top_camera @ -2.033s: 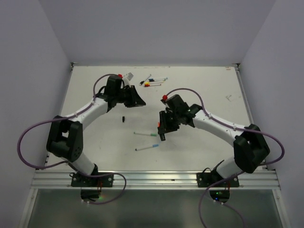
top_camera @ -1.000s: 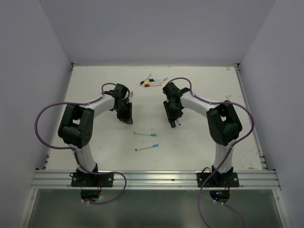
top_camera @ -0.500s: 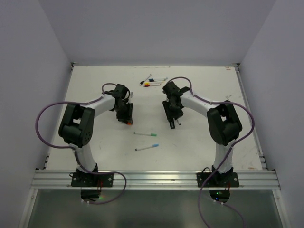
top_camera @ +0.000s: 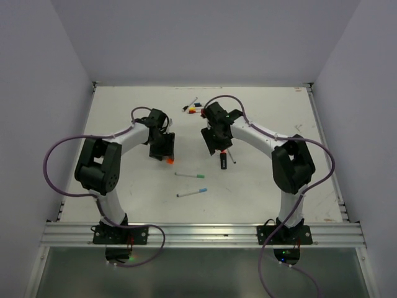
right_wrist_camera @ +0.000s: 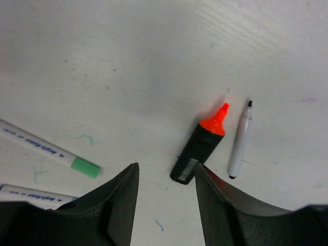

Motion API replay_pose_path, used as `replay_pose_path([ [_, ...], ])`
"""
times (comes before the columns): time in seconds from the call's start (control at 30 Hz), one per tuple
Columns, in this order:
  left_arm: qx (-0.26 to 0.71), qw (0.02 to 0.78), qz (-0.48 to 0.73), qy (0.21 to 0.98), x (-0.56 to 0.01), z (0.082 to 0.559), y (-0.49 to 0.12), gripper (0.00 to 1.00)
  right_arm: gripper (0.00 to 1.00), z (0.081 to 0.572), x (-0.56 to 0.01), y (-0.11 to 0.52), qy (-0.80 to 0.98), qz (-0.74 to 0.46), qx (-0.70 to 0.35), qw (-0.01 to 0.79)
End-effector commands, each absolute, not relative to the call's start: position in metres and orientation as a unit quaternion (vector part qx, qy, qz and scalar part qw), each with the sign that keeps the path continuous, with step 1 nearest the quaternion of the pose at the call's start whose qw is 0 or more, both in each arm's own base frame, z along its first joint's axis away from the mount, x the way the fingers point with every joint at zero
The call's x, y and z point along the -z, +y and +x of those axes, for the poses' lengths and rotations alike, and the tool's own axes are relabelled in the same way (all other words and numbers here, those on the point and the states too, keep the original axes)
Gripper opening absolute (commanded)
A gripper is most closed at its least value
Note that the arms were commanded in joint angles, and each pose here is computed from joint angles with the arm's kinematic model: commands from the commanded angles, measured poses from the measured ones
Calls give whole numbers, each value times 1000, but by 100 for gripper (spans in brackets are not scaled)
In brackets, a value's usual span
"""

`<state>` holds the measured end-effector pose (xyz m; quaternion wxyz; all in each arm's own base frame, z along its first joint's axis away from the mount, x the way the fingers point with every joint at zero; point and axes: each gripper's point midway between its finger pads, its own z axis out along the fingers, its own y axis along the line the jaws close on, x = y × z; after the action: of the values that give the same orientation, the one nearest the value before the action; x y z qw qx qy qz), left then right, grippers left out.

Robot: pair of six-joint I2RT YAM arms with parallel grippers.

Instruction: Open the pen caps

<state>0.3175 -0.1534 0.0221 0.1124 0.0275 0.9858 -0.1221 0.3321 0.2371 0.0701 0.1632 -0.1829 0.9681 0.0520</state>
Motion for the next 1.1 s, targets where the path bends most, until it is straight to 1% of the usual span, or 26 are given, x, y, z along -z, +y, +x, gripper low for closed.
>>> replay_pose_path([
  [0.0, 119, 155, 30, 980, -55, 328, -149, 60, 52, 311, -112, 271, 946, -241, -100, 191],
  [0.2, 148, 191, 20, 970, -94, 331, -156, 62, 52, 272, -102, 315, 919, -321, -159, 164],
  [0.37, 165, 239, -9, 957, -129, 327, -153, 63, 51, 269, -97, 334, 910, -336, -181, 163],
  [0.47, 160, 262, -31, 951, -138, 318, -144, 64, 50, 267, -87, 340, 906, -352, -182, 152],
  [0.57, 158, 279, -48, 946, -146, 309, -137, 64, 50, 263, -78, 344, 901, -369, -177, 144],
  [0.8, 154, 283, -76, 944, -142, 282, -124, 65, 50, 252, -55, 353, 897, -389, -171, 122],
  [1.07, 171, 296, -89, 935, -149, 266, -123, 66, 49, 256, -40, 355, 899, -397, -137, 125],
])
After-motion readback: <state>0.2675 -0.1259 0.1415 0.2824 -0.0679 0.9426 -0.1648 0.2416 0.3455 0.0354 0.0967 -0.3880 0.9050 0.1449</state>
